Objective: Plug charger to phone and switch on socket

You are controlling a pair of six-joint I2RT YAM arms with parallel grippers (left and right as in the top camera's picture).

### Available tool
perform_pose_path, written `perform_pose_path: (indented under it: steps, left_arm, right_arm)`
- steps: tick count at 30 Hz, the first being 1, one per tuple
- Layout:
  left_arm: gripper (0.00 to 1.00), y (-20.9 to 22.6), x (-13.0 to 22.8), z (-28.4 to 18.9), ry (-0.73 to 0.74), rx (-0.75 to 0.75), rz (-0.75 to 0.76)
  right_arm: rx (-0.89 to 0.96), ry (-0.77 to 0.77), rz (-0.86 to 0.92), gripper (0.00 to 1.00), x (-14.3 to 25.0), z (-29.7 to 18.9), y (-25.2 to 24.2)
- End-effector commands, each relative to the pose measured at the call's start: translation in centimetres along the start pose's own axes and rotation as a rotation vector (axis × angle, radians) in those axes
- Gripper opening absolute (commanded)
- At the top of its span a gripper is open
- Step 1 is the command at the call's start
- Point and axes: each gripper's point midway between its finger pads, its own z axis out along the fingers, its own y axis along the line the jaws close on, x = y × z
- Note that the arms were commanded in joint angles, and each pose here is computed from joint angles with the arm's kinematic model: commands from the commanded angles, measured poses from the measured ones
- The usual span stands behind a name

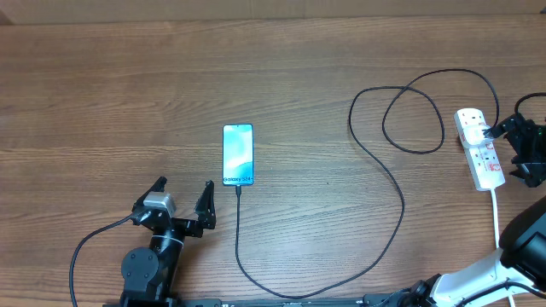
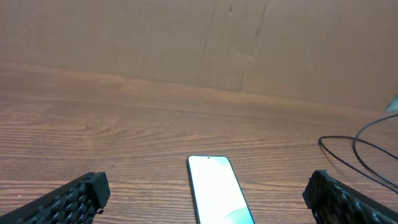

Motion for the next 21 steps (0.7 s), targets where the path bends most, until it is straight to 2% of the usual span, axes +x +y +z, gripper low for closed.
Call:
perform_pose_path:
  steps: [1, 13, 21]
  left_arm:
    - [1.00, 0.4, -0.1, 0.0, -0.008, -0.018, 0.027]
    - [0.99, 0.4, -0.1, 0.0, -0.008, -0.018, 0.027]
    - [1.00, 0.4, -0.1, 0.0, -0.008, -0.018, 0.027]
  right_arm:
    - [-0.026, -0.052, -0.017, 1.00, 0.0, -2.1, 0.9]
    - [-0.109, -0.243, -0.135, 1.00, 1.4, -9.7, 5.1]
    - [-0.171, -0.245, -0.315, 1.00, 5.4, -10.7, 11.0]
